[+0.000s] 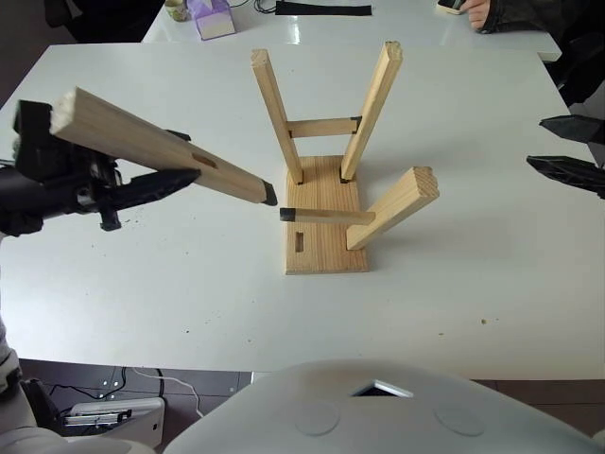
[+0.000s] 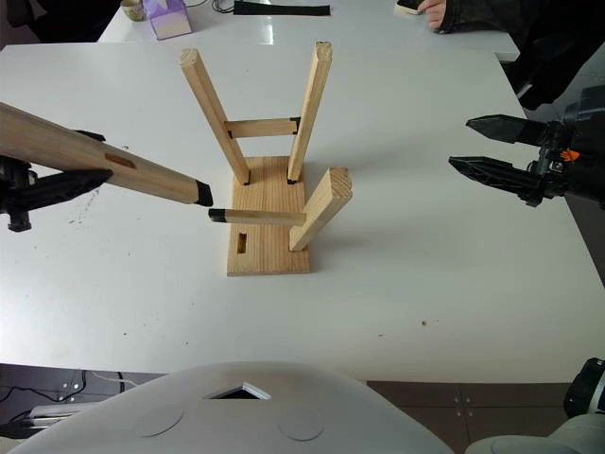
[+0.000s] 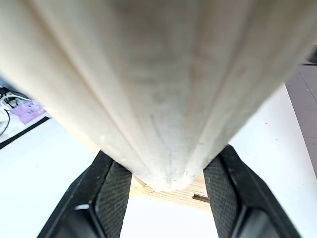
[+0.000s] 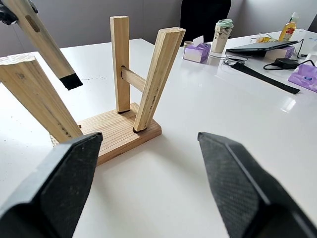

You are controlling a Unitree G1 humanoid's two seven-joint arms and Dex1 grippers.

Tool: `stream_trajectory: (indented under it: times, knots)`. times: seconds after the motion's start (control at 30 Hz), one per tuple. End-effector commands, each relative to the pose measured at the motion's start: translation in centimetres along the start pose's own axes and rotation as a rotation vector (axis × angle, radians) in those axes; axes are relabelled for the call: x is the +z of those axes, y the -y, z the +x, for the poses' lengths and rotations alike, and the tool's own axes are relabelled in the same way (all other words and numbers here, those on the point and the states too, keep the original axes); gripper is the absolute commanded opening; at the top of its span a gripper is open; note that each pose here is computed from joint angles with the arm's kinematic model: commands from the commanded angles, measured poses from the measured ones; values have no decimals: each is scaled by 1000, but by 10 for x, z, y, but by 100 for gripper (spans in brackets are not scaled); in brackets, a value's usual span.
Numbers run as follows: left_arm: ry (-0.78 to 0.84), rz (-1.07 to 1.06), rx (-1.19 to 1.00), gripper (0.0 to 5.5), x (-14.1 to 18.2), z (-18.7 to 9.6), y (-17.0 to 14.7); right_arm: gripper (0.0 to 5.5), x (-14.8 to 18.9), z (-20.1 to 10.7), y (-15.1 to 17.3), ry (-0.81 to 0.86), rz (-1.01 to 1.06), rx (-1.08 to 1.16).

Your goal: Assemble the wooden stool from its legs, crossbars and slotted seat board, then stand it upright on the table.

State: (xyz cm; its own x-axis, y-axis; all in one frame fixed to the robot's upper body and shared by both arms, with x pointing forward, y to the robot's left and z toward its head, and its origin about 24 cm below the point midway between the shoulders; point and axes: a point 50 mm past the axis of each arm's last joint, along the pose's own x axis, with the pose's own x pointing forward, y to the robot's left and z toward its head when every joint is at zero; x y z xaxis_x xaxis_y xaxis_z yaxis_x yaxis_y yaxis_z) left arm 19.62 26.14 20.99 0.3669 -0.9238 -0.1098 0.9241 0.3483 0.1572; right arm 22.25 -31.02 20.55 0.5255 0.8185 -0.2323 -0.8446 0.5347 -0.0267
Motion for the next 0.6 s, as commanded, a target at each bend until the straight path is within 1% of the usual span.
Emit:
stream_trajectory:
  times: [0.03, 0.13, 0.33, 0.6]
  knots:
    - [-20, 1, -48, 205, -13, 14, 10, 355, 3, 6, 1, -10, -33, 11]
    - [-27, -6, -66, 205, -21, 20, 16, 355, 0, 10, 2, -31, -47, 20]
    - [-94, 21, -99, 205, -40, 32, 23, 355, 4, 17, 6, -32, -57, 48]
    - [-81, 44, -124, 205, -44, 44, 25, 355, 5, 23, 7, -38, -67, 69]
